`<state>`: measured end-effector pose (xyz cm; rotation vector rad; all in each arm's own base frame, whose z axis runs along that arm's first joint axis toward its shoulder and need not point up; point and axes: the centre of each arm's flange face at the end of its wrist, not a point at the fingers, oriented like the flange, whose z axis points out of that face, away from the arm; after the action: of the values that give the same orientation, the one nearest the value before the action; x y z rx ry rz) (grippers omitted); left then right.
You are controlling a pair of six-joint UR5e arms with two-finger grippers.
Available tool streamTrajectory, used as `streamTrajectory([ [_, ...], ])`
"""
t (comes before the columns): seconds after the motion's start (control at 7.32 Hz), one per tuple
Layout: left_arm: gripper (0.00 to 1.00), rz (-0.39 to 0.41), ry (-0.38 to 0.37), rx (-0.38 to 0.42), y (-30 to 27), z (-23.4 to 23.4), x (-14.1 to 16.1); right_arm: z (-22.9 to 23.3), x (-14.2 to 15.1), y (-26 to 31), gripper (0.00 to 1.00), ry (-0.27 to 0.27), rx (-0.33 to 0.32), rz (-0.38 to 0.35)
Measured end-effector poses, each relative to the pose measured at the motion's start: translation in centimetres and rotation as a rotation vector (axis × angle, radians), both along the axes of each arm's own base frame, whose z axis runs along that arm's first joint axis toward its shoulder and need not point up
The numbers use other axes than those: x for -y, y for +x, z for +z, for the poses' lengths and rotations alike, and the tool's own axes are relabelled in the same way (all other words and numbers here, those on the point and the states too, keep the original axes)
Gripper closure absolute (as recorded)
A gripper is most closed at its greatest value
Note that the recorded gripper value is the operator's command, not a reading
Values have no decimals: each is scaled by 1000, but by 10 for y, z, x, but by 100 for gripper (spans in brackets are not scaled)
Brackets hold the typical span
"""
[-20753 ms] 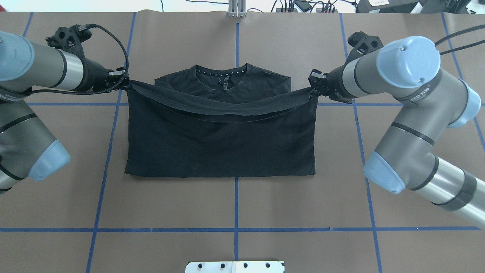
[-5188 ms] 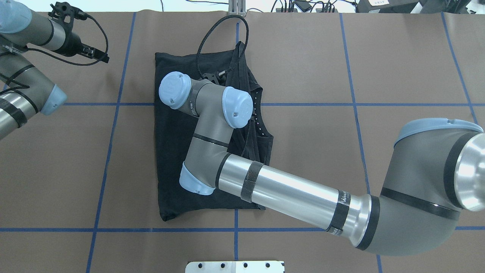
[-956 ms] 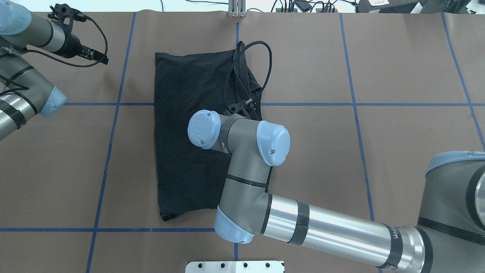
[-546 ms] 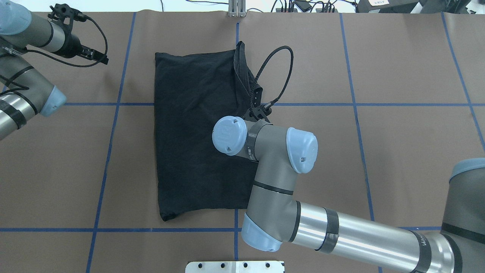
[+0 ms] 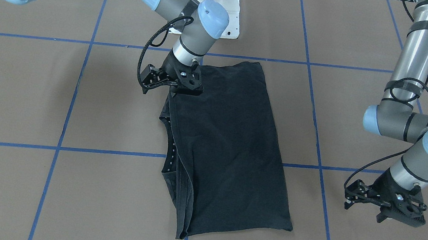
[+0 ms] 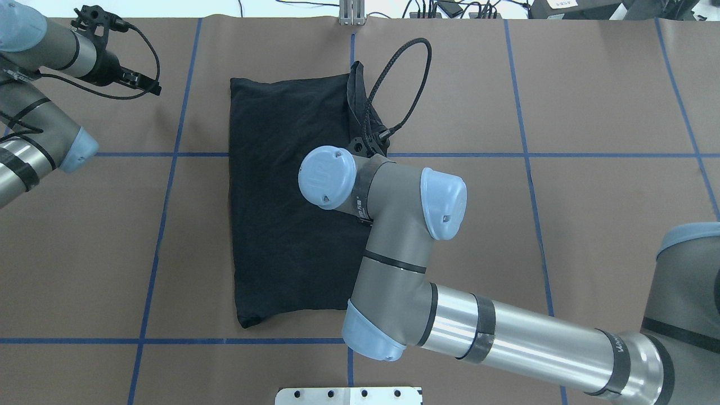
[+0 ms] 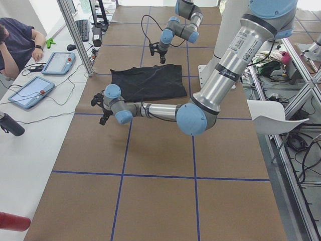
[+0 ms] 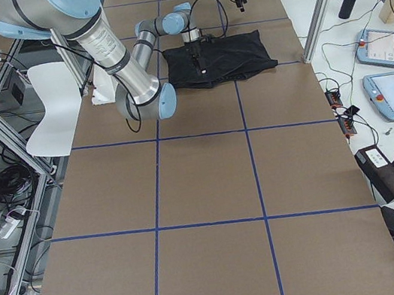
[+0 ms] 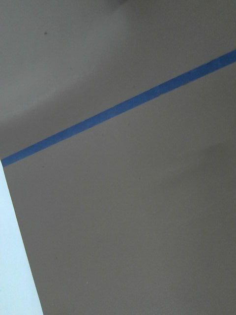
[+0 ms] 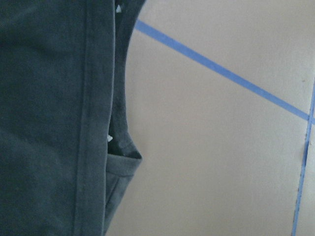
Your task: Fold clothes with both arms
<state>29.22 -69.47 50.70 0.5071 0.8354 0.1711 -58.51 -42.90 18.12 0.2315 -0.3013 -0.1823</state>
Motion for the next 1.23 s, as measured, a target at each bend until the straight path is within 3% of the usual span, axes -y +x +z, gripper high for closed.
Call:
streamTrajectory([
  [0.27, 0, 0, 0, 0, 0, 0, 0, -6, 58, -12, 0, 45, 145, 59],
  [0.55, 0, 0, 0, 0, 0, 0, 0, -9, 121, -31, 0, 53, 217, 105],
  [0.82, 0, 0, -1, -1, 1, -1, 0, -11, 167, -48, 0, 54, 236, 134],
  [1.23, 0, 0, 0, -2, 1, -2, 0, 15, 193, -54, 0, 52, 210, 125],
])
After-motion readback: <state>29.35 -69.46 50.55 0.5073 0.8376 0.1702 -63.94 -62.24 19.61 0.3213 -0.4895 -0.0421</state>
